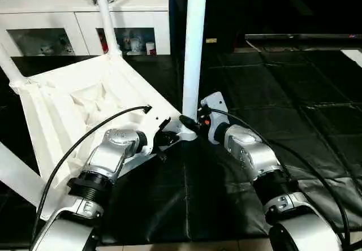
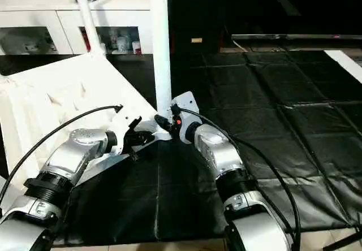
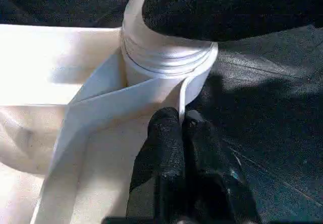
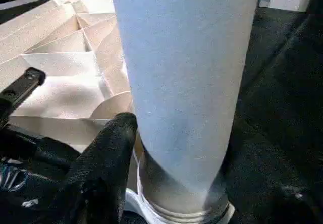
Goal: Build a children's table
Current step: Rotate leg to tighten
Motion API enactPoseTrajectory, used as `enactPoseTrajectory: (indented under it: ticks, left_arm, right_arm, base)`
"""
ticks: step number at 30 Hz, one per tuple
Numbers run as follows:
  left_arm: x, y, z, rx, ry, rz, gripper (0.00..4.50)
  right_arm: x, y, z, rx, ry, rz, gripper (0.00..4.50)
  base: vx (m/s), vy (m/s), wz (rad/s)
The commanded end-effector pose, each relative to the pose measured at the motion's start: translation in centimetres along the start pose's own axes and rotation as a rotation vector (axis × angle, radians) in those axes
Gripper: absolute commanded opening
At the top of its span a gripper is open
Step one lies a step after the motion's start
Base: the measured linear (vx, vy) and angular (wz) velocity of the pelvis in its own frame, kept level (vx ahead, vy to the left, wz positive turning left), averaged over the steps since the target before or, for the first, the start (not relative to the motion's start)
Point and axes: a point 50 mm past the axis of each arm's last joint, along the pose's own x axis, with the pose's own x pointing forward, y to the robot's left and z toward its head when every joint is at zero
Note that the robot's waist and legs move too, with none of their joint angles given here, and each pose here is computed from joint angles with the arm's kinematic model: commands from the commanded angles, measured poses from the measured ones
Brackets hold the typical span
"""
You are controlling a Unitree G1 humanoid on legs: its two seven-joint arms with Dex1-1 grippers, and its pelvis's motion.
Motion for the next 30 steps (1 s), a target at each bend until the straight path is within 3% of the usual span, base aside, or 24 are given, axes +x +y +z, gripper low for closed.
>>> enactPoseTrajectory:
  ticks: [1, 6, 8, 16, 19, 23, 26, 30]
  left_arm:
    - [0.9, -1.5, 1.4, 0.072, -0.061, -0.107, 0.0]
    - [0.2, -1.9, 1.0, 0.132, -0.061, -0.205, 0.0]
    - [-0.6, -2.0, 0.4, 0.199, -0.028, -0.3, 0.0]
    - [-2.1, -2.0, -0.1, 0.246, 0.007, -0.468, 0.0]
    - [-2.4, -2.1, -0.3, 0.264, 0.02, -0.516, 0.0]
    - [-2.9, -2.5, -0.5, 0.298, 0.045, -0.599, 0.0]
    - [-3.1, -2.7, -0.7, 0.314, 0.063, -0.635, 0.0]
    - [-3.2, -3.0, -0.9, 0.336, 0.085, -0.664, 0.0]
  right_arm:
    - [0.8, 3.0, -1.1, 0.023, 0.039, 0.215, 3.1]
    - [-1.0, 1.5, -0.9, -0.02, 0.029, 0.262, 3.5]
    - [-2.7, 0.4, -0.6, -0.075, 0.045, 0.339, 3.68]
    - [-5.7, -0.9, 0.1, -0.16, 0.108, 0.568, 4.37]
    - [-6.2, -0.9, 0.2, -0.189, 0.125, 0.642, 4.37]
    - [-6.9, -1.0, 0.3, -0.163, 0.148, 0.763, 4.37]
    - [-7.1, -1.1, 0.5, -0.166, 0.143, 0.803, 4.22]
    - [-7.0, -1.0, 0.4, -0.147, 0.14, 0.843, 3.69]
  base:
    - [0.0, 0.0, 0.0]
    - [0.0, 0.0, 0.0]
    - [0.0, 0.0, 0.0]
    - [0.0, 0.0, 0.0]
    - [0.0, 0.0, 0.0]
    - [0.0, 0.0, 0.0]
    - [0.0, 0.0, 0.0]
    - [0.0, 0.0, 0.0]
